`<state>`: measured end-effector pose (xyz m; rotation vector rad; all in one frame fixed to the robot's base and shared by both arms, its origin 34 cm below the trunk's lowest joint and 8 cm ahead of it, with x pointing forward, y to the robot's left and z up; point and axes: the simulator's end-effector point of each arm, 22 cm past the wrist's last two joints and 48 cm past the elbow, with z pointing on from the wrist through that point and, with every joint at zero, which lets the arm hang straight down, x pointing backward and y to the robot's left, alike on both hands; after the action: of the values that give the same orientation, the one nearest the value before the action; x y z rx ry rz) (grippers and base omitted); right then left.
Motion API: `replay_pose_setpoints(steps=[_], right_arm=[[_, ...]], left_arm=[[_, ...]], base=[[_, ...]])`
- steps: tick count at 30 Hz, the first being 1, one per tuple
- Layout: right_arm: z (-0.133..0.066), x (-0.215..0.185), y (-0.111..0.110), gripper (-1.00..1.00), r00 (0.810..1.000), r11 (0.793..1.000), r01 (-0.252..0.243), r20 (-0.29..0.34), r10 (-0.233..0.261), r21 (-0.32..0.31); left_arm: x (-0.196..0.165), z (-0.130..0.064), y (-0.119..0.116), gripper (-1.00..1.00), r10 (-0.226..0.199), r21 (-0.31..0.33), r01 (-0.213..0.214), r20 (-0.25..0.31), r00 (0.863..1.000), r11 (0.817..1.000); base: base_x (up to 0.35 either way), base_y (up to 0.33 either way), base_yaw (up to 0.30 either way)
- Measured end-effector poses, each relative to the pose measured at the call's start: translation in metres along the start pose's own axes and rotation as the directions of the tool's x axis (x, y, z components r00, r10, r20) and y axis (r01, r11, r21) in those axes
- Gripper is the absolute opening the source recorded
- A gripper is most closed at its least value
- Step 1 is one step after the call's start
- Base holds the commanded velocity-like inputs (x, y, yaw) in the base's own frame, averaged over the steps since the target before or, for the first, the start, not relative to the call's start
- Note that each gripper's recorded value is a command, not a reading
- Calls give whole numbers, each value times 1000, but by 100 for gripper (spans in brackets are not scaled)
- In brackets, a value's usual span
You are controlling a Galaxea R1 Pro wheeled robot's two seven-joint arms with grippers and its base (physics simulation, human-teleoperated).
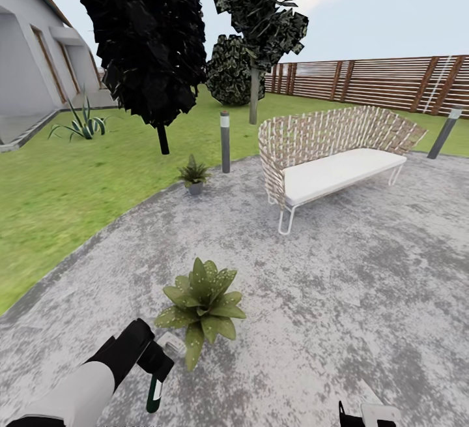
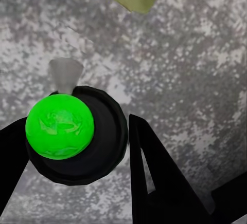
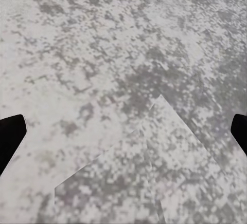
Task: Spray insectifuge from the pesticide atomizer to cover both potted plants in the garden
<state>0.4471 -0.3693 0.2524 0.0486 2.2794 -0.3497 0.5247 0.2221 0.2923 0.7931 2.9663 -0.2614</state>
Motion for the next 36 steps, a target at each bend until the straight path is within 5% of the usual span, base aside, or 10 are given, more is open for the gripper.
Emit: replay_pose_setpoints(steps=[14,36], right_arm=[[0,0,0,100,1000,1000,0,0,0,0],[0,0,1,100,1000,1000,-1,0,1,-1]], left_arm=[[0,0,-1,-100,0,2,0,0,1000,1000],[-1,0,0,-100,1,-1,-1,1,1000,1000]], base=[[-4,-16,133],[-72,-235,183]])
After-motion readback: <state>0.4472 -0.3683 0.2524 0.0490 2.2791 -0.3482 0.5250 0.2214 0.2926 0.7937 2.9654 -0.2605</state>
